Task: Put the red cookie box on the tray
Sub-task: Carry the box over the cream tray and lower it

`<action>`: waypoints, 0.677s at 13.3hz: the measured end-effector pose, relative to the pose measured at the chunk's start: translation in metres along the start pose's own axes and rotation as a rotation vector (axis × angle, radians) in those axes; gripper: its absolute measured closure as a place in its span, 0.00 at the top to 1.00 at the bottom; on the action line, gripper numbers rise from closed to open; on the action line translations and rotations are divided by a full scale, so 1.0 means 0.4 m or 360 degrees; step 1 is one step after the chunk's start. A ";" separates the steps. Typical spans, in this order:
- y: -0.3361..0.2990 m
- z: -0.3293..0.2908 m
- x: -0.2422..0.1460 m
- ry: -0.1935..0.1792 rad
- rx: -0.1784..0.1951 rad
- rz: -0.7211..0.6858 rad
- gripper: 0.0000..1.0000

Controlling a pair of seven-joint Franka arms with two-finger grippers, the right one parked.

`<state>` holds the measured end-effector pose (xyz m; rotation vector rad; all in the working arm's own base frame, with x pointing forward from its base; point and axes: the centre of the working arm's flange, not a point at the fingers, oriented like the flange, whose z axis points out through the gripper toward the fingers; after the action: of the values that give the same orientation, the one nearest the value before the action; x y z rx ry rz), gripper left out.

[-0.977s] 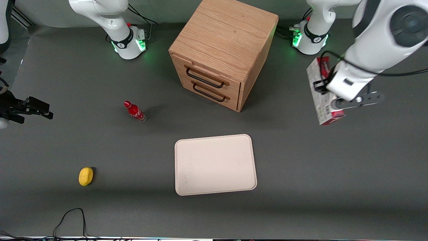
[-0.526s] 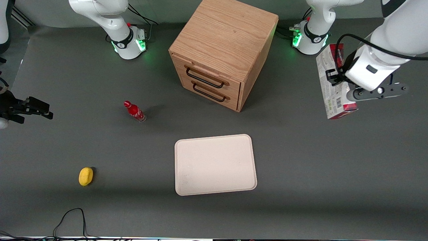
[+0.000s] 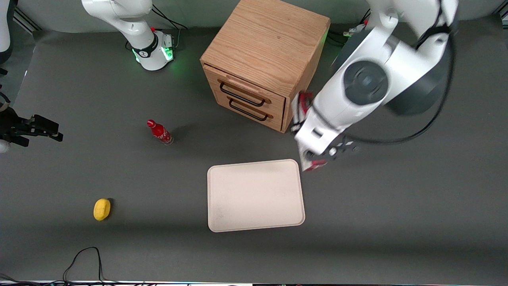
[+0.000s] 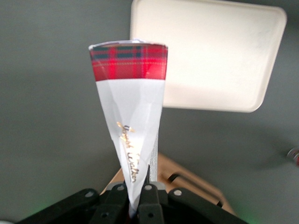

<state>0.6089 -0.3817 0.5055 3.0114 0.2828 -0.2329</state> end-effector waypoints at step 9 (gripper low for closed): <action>0.062 0.450 0.193 0.0228 0.0131 -0.0041 0.05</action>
<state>0.6631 -0.4142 0.3184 3.1129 0.3326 -0.0310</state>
